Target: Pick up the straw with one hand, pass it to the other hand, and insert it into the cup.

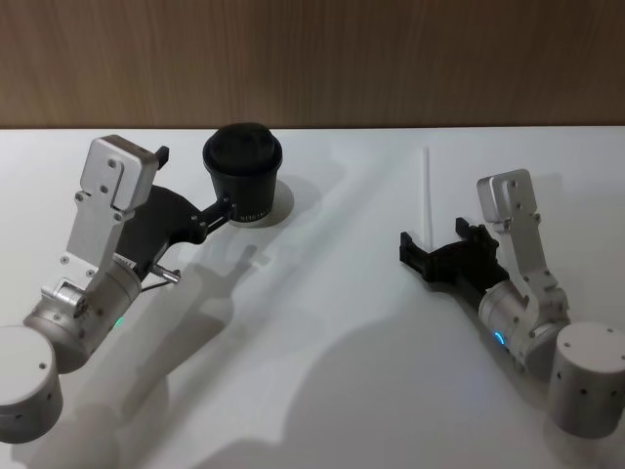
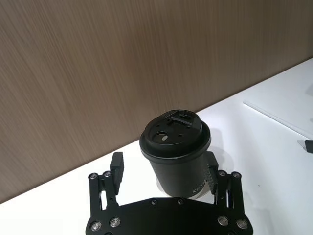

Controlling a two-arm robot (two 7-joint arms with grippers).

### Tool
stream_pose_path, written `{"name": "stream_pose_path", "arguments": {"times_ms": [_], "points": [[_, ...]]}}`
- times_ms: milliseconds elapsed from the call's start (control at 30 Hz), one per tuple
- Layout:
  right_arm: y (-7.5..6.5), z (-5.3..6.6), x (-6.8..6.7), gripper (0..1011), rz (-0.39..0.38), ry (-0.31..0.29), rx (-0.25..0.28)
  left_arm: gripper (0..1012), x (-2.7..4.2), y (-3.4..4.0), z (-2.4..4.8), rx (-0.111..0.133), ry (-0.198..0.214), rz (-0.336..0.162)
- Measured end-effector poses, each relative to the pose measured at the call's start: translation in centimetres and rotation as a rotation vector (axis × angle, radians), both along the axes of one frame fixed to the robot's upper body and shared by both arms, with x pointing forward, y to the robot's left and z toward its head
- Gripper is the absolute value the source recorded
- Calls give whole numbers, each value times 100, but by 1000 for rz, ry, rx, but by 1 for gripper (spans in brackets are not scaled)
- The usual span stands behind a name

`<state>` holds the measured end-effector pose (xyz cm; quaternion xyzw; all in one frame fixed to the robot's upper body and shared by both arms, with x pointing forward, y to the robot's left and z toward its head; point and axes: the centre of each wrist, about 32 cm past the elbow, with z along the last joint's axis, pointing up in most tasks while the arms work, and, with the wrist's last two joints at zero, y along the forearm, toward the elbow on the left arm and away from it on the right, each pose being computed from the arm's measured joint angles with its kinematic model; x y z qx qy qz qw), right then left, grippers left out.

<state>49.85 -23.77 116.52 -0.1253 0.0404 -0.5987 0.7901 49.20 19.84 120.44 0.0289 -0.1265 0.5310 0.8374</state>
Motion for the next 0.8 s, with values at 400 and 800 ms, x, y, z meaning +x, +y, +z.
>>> {"name": "stream_pose_path", "arguments": {"times_ms": [400, 800], "points": [[0, -7, 5, 616, 1, 2, 0, 1002, 0, 0, 0, 0, 0, 0], [-2, -11, 7, 247, 0, 4, -1, 1002, 0, 0, 0, 0, 0, 0]]}}
